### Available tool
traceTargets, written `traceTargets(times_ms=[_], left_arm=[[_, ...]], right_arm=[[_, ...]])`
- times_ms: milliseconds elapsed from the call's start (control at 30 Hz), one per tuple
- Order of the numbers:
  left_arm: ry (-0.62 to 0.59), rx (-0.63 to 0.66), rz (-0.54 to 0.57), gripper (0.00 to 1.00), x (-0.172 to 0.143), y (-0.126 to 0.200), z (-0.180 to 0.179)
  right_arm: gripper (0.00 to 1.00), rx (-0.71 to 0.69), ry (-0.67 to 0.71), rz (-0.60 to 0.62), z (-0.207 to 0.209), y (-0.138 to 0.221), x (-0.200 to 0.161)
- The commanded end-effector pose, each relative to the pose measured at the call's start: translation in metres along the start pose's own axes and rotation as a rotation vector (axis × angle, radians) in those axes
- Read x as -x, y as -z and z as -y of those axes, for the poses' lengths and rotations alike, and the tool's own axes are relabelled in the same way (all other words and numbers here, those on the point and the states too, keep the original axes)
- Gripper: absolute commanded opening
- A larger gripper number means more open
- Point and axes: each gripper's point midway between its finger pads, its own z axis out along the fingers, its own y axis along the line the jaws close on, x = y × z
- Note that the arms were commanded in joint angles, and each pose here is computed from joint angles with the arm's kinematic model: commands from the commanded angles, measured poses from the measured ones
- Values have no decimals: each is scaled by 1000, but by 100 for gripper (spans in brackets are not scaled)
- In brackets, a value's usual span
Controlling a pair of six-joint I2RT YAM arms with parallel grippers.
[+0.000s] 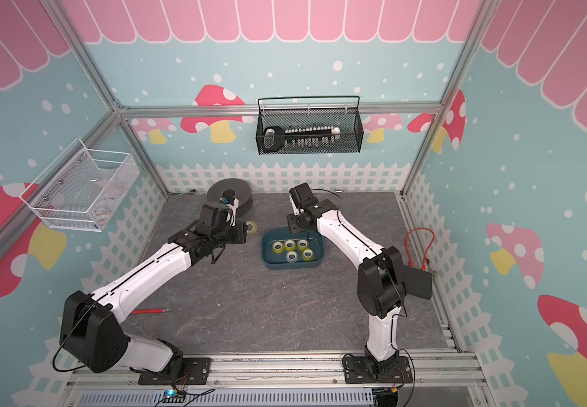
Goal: Put the transparent tape into the storage box
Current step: Place the tape in the storage box.
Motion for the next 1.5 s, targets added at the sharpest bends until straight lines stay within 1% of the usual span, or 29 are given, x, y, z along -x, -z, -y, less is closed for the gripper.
traceTargets(times_ms=[0, 133, 233, 367, 467, 667, 867, 1067, 1133, 1167, 1467], left_arm=[[-84, -60, -67, 0, -10, -13, 14], [-115, -124, -126, 0, -21, -32, 33], [-146, -153, -174, 0, -35, -47, 45], [-181, -163, -234, 0, -54, -63, 52], [-201, -158, -285, 0, -69, -74, 51], [-258, -130, -346, 0, -90, -90, 49], [-318, -111, -380, 0, -102, -104, 55], [-337, -75, -419, 0, -112, -116, 50], [-345, -62, -429, 0, -114, -117, 47], [-348, -51, -429, 0, -114, -118, 45], [-363, -39, -464, 0, -123, -122, 41]], right_arm=[[50, -13, -37, 50, 11, 15, 11], [59, -31, -57, 52, 23, 15, 13], [60, -35, -75, 54, 31, 15, 14], [60, -36, -94, 55, 39, 13, 15], [60, -36, -101, 51, 42, 10, 15], [61, -33, -115, 35, 46, 3, 11], [62, -28, -124, 23, 51, -3, 9], [62, -25, -128, 28, 55, -3, 11], [62, -22, -129, 28, 56, -3, 11], [62, -25, -131, -2, 57, -16, 4], [63, -20, -135, -13, 59, -21, 2]])
